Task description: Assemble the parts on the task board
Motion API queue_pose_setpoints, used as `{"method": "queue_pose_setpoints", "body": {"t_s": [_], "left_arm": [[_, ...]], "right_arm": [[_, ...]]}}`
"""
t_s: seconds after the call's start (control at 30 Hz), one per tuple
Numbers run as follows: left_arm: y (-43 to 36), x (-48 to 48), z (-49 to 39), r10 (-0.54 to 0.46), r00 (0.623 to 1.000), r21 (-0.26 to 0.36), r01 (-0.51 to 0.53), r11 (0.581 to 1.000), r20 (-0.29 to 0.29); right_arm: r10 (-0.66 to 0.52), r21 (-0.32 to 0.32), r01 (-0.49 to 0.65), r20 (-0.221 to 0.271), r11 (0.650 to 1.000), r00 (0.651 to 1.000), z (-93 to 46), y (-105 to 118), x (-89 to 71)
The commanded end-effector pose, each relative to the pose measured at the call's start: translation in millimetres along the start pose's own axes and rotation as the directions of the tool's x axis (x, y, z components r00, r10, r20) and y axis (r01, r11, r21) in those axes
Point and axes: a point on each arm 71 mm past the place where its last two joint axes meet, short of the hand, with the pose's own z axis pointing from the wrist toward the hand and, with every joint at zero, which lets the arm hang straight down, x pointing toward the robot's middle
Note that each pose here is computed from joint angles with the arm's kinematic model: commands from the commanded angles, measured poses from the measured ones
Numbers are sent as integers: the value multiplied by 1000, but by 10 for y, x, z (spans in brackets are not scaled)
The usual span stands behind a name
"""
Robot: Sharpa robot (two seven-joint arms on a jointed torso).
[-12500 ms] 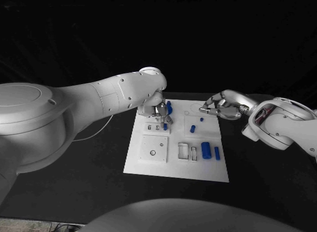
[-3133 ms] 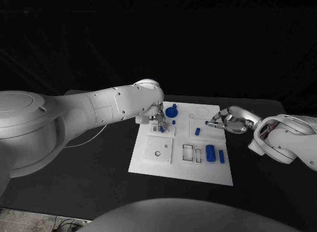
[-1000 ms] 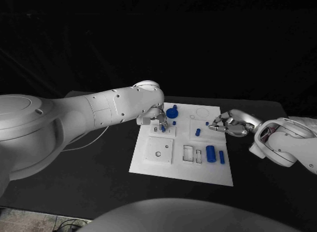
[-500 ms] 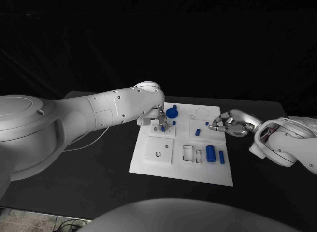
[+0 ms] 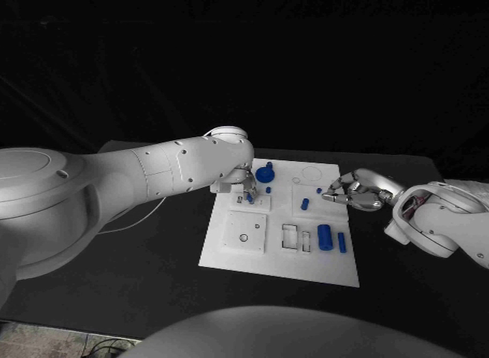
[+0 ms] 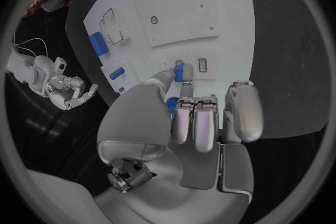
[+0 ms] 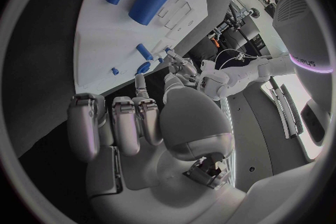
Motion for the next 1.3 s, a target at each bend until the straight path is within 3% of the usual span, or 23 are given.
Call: {"method": "queue_pose_setpoints", "body": {"t_s": [0.03,0.63,1.3], "left_arm": [[86,8,-10,12,1000,-147,-12,989,-5],[50,54,-5,-26,999,-127,20,992,-43],[73,65,20,7,1000,-144,-8,990,-10]], "right_arm": [[-2,-10,2,-5,1000,1000,-1,9,8],[-3,-9,2,-5,1000,1000,0,6,9],[-1,-7,1,-5,1000,1000,-7,-8,18]]}}
